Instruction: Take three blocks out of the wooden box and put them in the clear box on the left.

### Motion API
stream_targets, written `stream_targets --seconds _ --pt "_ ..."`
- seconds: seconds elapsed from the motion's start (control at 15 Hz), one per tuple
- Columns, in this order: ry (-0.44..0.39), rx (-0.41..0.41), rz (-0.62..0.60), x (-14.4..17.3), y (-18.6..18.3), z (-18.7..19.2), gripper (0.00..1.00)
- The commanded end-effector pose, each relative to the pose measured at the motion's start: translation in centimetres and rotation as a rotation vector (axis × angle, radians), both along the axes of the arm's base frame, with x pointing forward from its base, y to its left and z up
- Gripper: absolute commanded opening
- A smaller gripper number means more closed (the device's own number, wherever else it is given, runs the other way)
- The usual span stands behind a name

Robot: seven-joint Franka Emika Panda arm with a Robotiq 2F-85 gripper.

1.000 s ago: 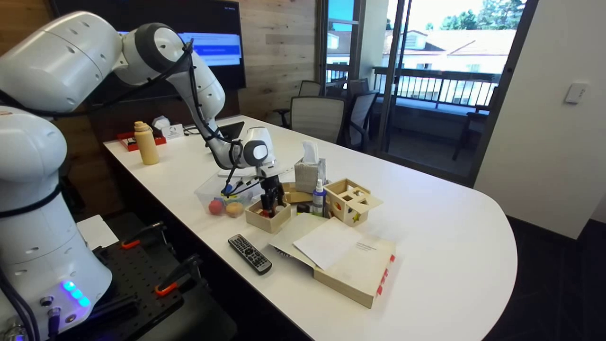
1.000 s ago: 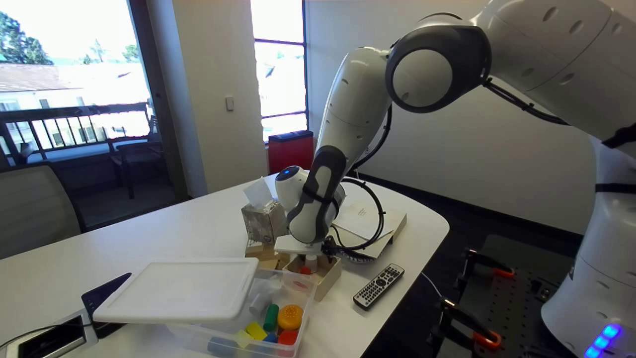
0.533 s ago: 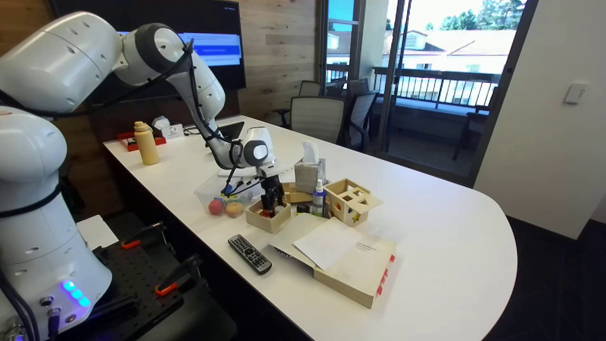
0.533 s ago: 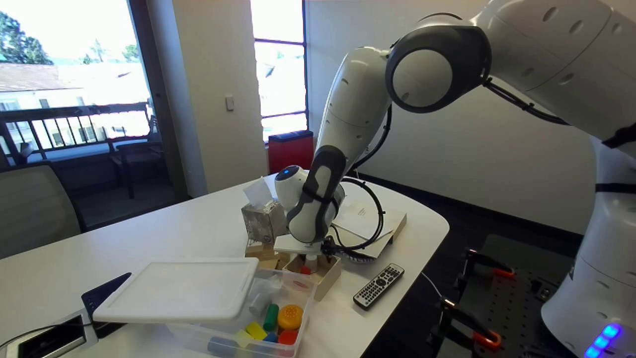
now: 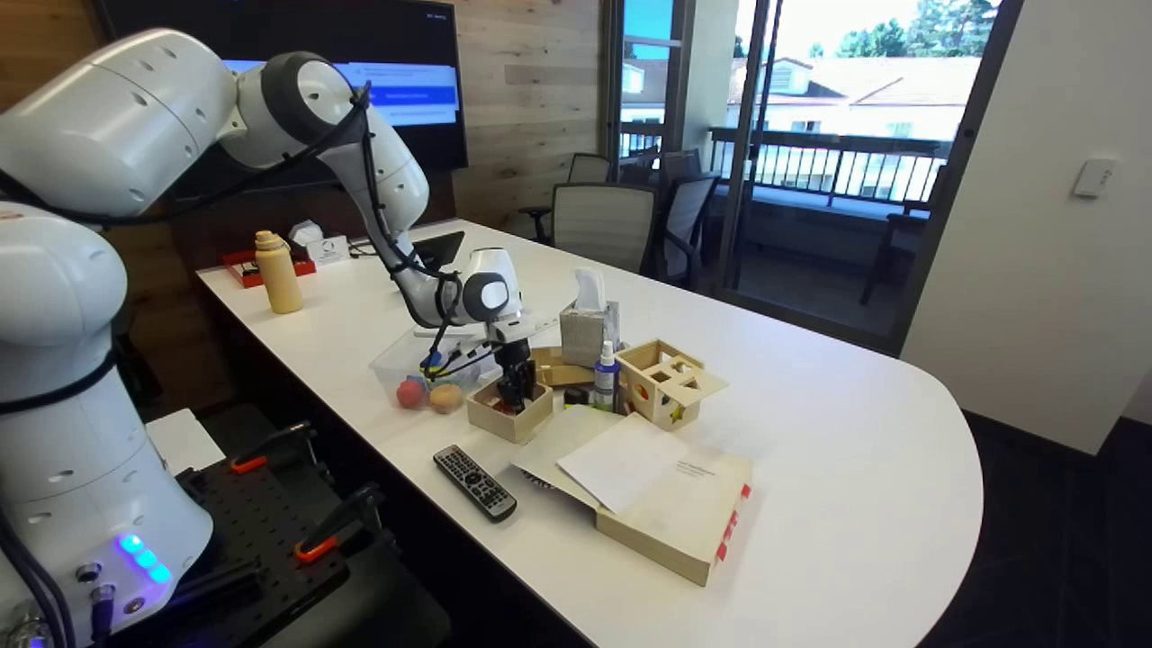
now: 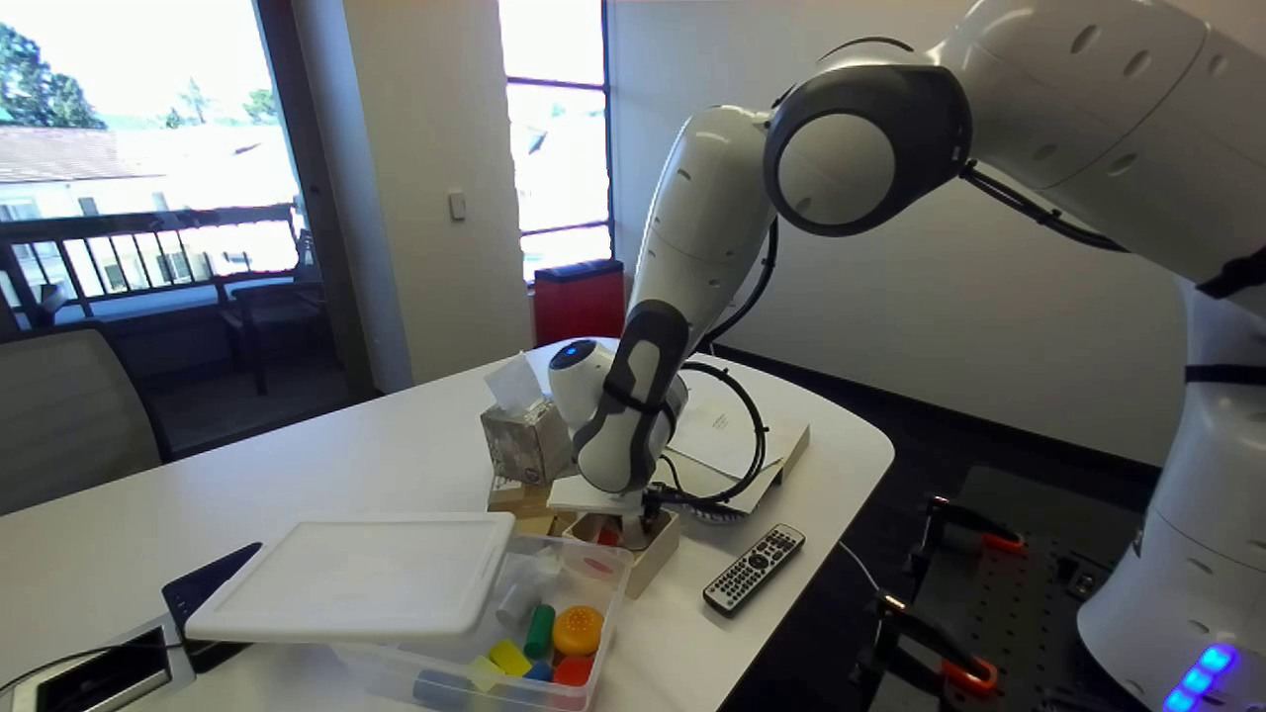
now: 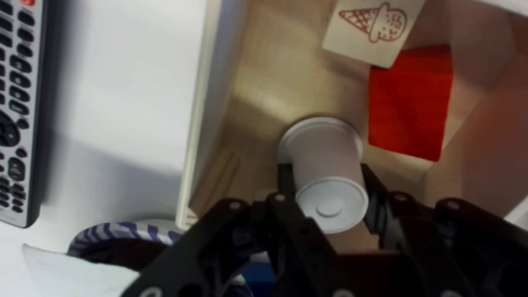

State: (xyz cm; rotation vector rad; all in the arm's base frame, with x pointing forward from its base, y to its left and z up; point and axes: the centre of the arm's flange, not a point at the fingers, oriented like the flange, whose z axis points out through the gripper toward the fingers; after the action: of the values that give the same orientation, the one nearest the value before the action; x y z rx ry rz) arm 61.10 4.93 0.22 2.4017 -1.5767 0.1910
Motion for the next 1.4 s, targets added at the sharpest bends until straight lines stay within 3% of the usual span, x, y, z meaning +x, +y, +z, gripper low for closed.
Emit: stream_targets --seconds 0.0,0.73,1.33 --pt "0.007 -0.008 -0.006 0.2 0.1 -0.2 0.15" --pt "-0.018 0.014 0.010 0.7 3.3 6.2 0.15" --pt "-0.037 0.101 0.175 -0.7 11.2 12.5 0.15"
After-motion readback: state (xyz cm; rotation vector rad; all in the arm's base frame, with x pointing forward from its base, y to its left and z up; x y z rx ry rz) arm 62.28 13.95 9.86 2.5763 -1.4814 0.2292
